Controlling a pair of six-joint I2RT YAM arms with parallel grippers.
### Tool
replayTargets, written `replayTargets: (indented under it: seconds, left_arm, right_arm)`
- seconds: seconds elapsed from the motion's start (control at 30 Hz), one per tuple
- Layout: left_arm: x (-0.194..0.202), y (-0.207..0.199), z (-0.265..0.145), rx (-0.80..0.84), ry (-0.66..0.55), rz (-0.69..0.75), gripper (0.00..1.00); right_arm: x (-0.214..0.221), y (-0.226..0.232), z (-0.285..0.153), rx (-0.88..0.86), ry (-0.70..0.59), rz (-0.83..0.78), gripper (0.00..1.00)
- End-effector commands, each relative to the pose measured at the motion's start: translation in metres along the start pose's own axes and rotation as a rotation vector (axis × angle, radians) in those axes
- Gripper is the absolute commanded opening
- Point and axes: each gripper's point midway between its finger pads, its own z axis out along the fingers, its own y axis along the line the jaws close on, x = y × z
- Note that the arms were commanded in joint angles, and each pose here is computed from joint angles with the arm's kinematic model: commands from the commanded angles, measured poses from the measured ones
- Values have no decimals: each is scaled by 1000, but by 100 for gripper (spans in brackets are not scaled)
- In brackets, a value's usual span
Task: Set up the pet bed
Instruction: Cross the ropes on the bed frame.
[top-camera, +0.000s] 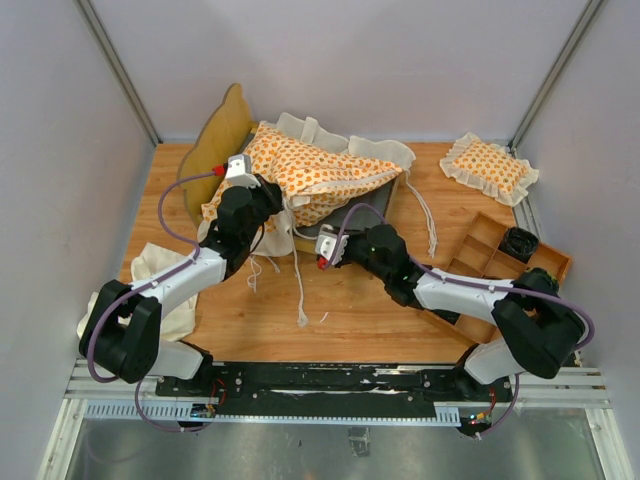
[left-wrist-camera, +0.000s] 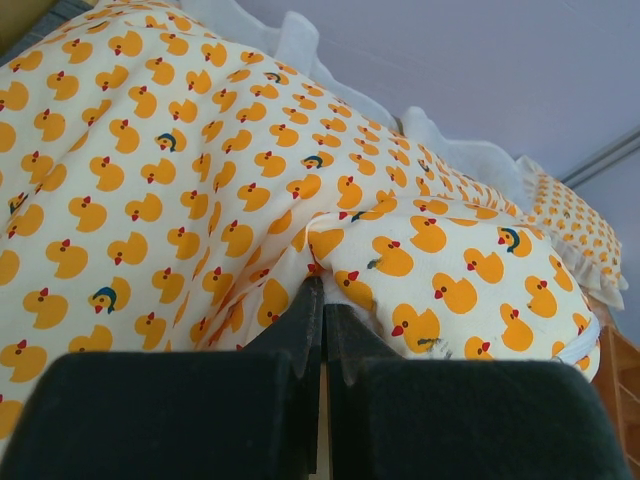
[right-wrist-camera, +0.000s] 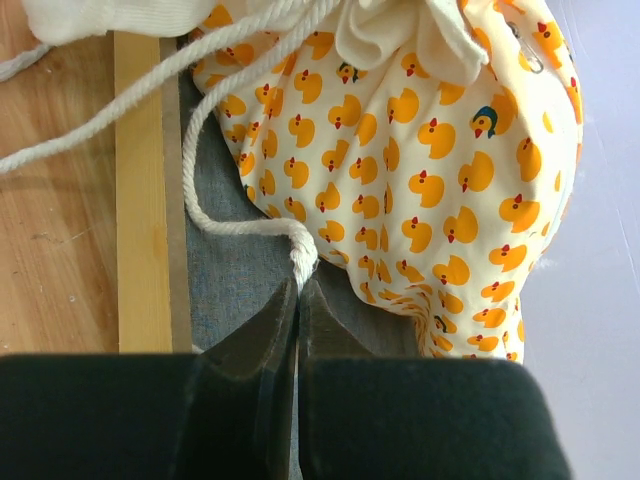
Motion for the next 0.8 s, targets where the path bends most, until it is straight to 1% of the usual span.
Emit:
replayTargets:
  seconds: [0.0,0.13,0.37,0.63,0.77]
  left_arm:
    - [-17,-2,1,6,-49,-13,0]
    - [-18,-2,1,4,-50,-13,0]
    - [-16,-1,0,4,-48,-16,0]
    - [-16,0,-1,1,-49,-14,0]
    - [-16,2,-1,-4,-51,-8,0]
  right_arm:
    - [-17,-3,-5,12,-55,42,0]
    - [-19,1,-6,-18,-52,104,0]
    - [-11,27,-1,-76,-42,190,0]
    - [0,31,12,-60,6,248,0]
    - [-1,38,15,-80,-1,291,0]
